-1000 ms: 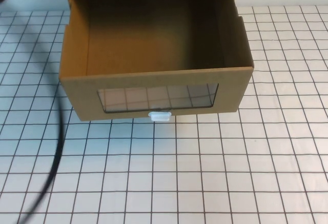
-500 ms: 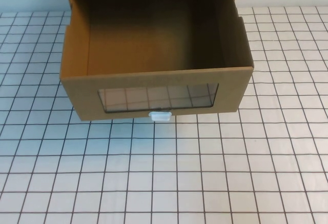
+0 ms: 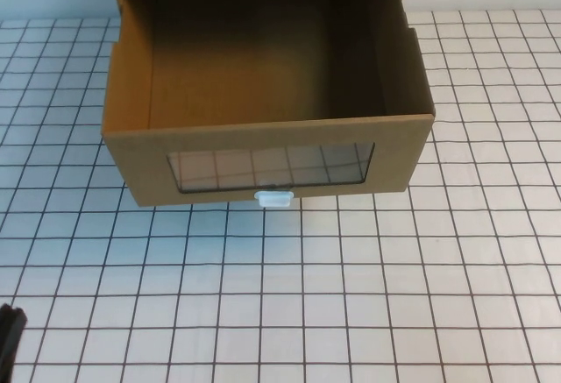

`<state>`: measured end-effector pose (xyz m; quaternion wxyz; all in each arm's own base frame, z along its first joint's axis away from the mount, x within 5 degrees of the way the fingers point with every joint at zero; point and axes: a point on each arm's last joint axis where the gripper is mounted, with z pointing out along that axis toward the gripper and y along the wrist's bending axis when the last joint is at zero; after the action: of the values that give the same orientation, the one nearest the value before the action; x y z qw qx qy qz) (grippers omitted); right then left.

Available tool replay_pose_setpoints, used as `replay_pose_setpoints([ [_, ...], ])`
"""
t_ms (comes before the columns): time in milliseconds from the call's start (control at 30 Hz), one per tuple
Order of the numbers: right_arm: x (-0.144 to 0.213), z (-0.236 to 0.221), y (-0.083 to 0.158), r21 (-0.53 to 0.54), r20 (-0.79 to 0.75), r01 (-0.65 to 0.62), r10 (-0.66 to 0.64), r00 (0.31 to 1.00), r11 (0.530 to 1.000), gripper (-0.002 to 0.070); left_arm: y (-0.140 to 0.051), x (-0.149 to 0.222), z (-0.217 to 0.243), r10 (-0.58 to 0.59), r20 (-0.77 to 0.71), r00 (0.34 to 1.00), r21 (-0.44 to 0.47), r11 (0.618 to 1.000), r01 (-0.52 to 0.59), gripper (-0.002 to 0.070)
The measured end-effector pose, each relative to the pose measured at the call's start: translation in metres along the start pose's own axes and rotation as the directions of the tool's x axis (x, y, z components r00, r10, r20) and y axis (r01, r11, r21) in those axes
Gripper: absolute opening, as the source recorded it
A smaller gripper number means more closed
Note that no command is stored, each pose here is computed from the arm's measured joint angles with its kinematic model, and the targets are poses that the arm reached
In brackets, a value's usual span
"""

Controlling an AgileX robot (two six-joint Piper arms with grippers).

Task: Open the shoe box
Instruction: 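Pull the top drawer of the cardboard box fully open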

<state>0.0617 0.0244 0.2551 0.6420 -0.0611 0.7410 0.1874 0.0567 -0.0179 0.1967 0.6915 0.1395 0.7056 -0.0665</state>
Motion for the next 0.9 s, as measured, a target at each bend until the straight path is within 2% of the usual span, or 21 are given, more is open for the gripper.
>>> replay_pose_setpoints([
  [267,0.007,0.001,-0.001,0.007,-0.038,0.009,-0.009,0.999,1.000,-0.0013,-0.006,0.013,-0.001,0.002,-0.133,0.991,0.069,0.998,0.007,-0.0002],
  [600,0.012,0.001,-0.002,0.011,-0.080,0.009,-0.008,0.997,1.000,-0.0013,-0.007,0.014,-0.001,0.003,-0.150,0.989,0.077,0.997,0.008,-0.0002],
  [700,0.011,0.001,-0.003,0.021,-0.079,0.057,-0.055,0.995,0.998,-0.0013,-0.007,0.014,-0.001,0.003,-0.152,0.988,0.078,0.997,0.008,-0.0002],
  [800,0.014,0.001,-0.008,0.073,-0.065,0.111,-0.106,0.992,0.991,-0.0013,-0.007,0.014,-0.001,0.003,-0.152,0.988,0.078,0.997,0.008,-0.0002],
  [900,0.020,0.001,-0.017,0.181,-0.032,0.115,-0.111,0.993,0.977,-0.0013,-0.007,0.014,-0.001,0.003,-0.152,0.988,0.078,0.997,0.008,-0.0002],
])
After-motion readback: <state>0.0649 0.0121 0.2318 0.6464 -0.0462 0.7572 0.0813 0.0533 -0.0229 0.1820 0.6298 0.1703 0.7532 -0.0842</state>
